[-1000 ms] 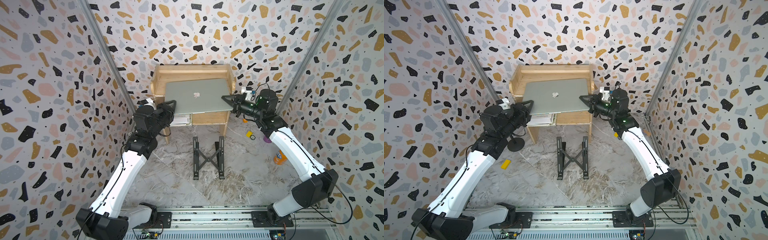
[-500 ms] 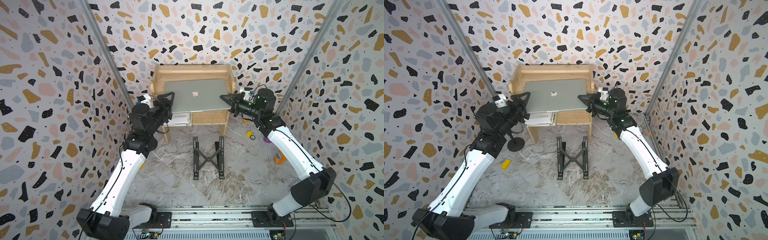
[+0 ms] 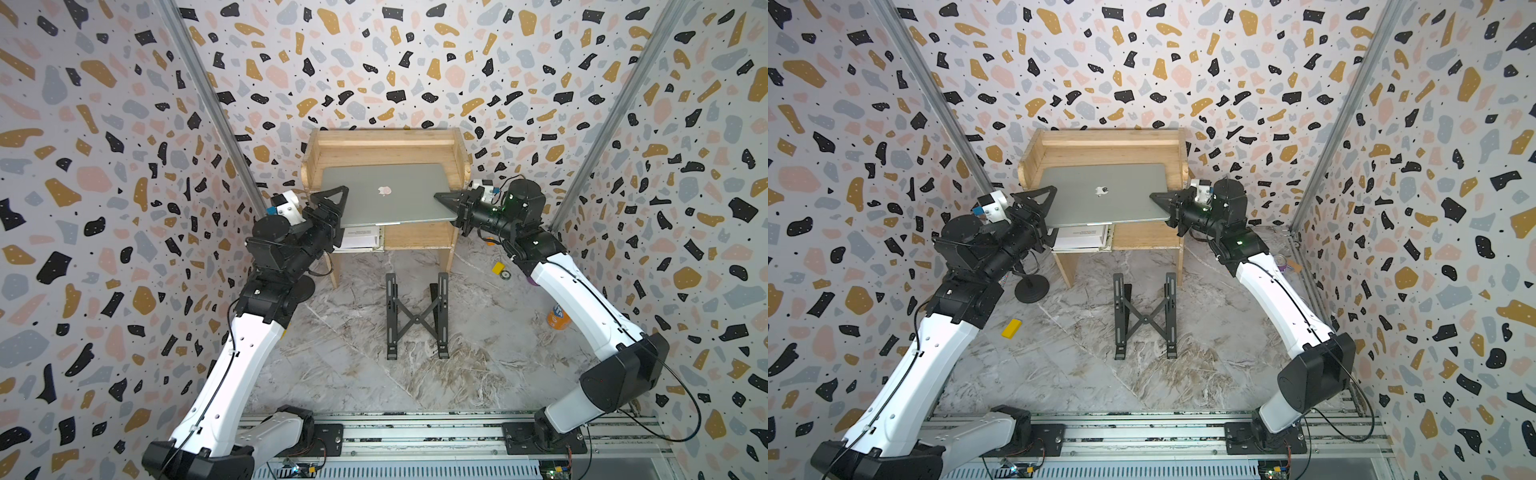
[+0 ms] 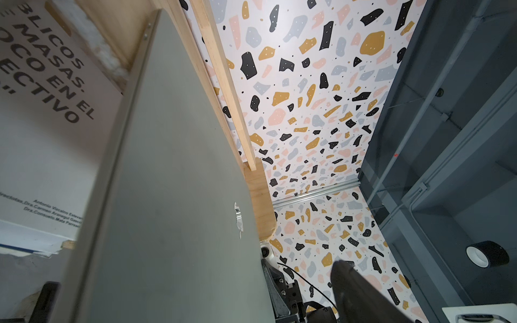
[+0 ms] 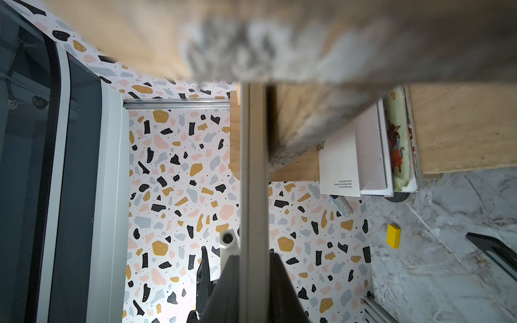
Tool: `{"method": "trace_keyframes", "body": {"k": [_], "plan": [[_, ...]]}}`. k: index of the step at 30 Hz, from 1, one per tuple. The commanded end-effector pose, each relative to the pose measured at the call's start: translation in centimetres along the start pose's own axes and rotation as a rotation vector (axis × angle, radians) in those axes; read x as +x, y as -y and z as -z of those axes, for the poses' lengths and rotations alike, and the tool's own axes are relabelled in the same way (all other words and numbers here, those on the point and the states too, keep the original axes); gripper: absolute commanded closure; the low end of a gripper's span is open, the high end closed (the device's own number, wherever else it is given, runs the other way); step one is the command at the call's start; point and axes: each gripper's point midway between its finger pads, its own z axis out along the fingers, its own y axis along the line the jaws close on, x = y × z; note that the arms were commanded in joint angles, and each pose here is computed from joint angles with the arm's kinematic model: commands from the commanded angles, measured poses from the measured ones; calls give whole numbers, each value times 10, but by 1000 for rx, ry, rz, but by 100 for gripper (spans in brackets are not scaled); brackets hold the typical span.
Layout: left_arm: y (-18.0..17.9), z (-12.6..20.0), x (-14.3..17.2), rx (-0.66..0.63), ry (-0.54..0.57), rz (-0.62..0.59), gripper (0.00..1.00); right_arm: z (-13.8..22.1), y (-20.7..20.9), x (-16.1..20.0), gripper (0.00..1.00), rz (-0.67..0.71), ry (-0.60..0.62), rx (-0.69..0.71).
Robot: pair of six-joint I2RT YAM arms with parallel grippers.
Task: Close the laptop lid and set it aside
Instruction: Place the laptop on the shelf.
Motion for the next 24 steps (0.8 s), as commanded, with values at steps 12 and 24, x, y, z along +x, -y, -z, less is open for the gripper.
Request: {"method": "trace_keyframes", "body": {"k": [12, 24], "plan": [[5, 34, -5, -2, 36, -68, 8, 11, -36, -12, 100, 28, 58, -111], [-5, 77, 15, -129, -43, -252, 45, 8, -32, -18, 100, 17, 71, -117]]}}
